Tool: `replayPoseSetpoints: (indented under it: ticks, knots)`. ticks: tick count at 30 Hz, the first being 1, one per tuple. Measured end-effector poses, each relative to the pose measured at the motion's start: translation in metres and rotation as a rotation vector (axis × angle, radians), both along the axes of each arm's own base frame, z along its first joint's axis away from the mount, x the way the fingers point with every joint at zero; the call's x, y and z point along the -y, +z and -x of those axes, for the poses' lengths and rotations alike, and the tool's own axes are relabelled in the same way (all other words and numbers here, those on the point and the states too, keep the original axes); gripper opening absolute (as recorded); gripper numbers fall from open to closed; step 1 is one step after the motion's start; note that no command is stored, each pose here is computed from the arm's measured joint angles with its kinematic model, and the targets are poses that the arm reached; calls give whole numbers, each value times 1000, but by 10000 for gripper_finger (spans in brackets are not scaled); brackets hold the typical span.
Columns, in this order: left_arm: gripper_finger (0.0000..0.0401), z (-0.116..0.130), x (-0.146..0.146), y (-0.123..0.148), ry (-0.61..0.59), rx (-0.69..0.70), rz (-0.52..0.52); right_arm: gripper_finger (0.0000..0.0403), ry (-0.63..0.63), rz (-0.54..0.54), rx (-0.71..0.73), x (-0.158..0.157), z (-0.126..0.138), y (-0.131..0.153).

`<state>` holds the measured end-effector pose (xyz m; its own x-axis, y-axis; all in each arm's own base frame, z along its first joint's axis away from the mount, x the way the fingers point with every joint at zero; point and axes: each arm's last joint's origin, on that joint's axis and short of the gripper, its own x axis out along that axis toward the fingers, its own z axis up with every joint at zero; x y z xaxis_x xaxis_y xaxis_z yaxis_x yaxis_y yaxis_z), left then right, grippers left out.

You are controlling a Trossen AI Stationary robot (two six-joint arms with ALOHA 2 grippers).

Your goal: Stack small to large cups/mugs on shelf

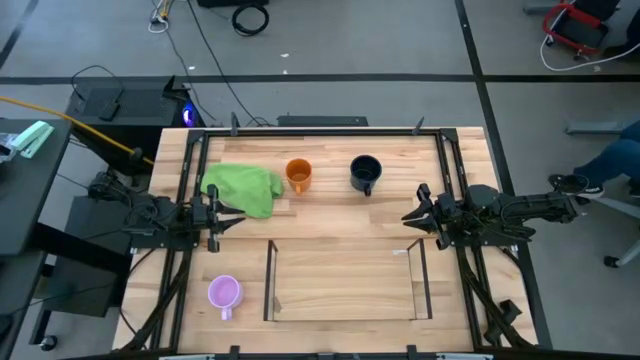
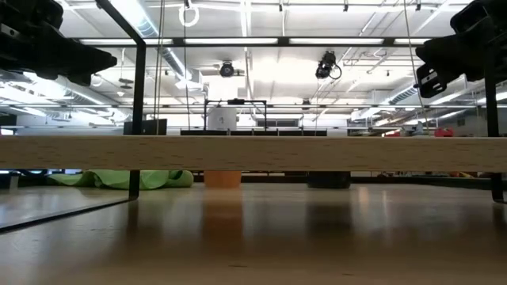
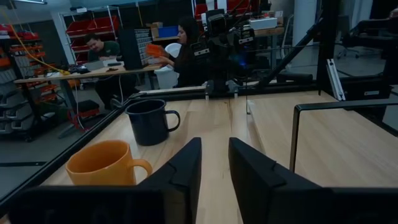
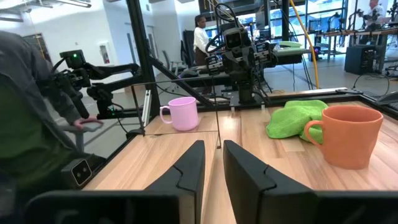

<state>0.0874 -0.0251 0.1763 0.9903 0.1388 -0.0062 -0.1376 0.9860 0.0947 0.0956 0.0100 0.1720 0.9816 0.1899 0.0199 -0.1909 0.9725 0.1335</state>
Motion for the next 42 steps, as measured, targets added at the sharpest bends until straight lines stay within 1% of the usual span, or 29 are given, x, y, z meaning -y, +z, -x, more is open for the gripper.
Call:
replayPoseSetpoints:
  ticks: [11,19,28,36,42]
  knots:
    - [83,0,0,0,0,0,0,65,0,0,0,0,0,0]
    - [91,0,0,0,0,0,0,65,0,0,0,0,0,0]
    - [83,0,0,0,0,0,0,65,0,0,0,0,0,0]
    - [91,0,0,0,0,-1,0,65,0,0,0,0,0,0]
    - [86,0,0,0,0,0,0,65,0,0,0,0,0,0]
